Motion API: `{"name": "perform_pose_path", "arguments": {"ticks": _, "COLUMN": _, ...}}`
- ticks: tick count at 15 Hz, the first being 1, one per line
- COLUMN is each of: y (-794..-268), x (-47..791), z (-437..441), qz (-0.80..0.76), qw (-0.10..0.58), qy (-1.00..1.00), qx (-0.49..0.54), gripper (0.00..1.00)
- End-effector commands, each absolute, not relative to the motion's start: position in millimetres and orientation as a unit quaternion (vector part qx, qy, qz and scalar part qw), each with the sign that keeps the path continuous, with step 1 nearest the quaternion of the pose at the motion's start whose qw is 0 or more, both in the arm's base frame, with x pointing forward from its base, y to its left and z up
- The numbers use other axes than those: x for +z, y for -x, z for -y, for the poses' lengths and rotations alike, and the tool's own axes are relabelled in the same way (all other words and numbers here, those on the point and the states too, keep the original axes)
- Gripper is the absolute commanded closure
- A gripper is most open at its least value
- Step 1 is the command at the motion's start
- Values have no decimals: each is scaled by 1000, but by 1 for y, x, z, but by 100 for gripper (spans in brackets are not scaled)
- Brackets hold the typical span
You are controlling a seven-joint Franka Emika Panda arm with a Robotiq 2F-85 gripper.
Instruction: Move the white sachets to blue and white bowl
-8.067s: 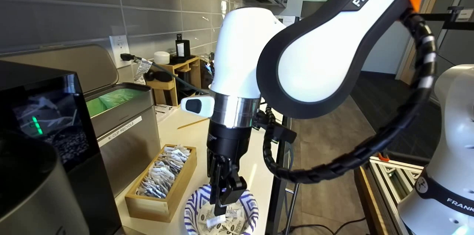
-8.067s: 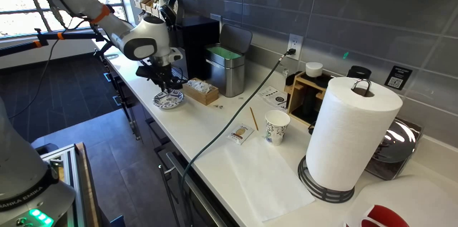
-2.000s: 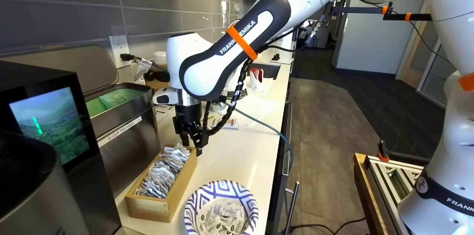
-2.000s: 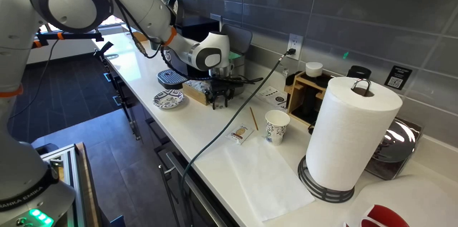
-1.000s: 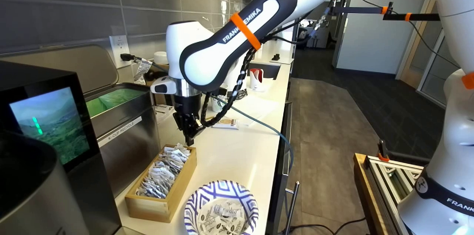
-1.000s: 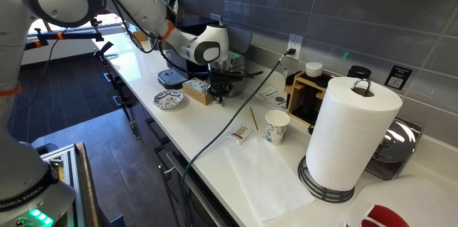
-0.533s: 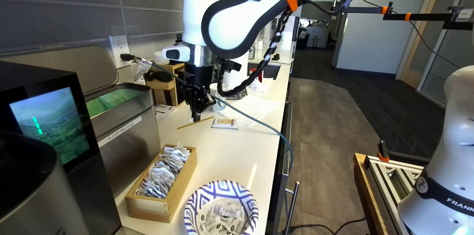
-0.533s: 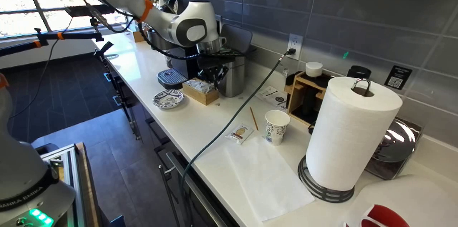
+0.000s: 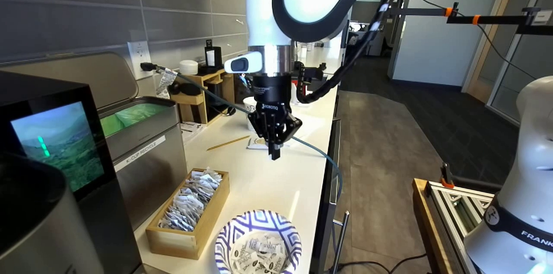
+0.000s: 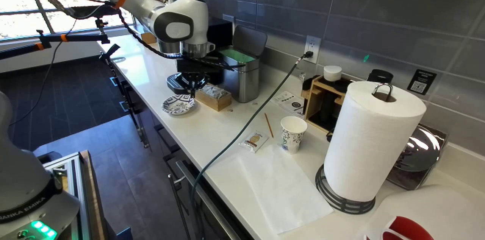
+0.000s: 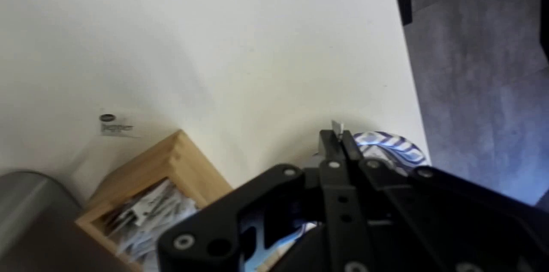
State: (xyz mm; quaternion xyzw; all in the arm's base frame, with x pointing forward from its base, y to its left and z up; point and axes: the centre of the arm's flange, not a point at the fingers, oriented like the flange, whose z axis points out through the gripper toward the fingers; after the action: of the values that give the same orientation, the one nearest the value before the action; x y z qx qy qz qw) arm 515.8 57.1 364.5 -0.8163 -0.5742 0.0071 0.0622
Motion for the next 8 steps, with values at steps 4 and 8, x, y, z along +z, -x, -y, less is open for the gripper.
{"name": "perform_pose_path", "arguments": {"ticks": 4, "y": -446, "x": 330, "z": -110, "qz": 594, "qw": 124, "qy": 795, "qx": 0, "gripper": 99}}
{"name": "perform_pose_path", "arguments": {"ticks": 8, "y": -434, "x": 309, "z": -152, "qz": 617, "qw": 123, "qy": 777, "qx": -19, "gripper": 99}}
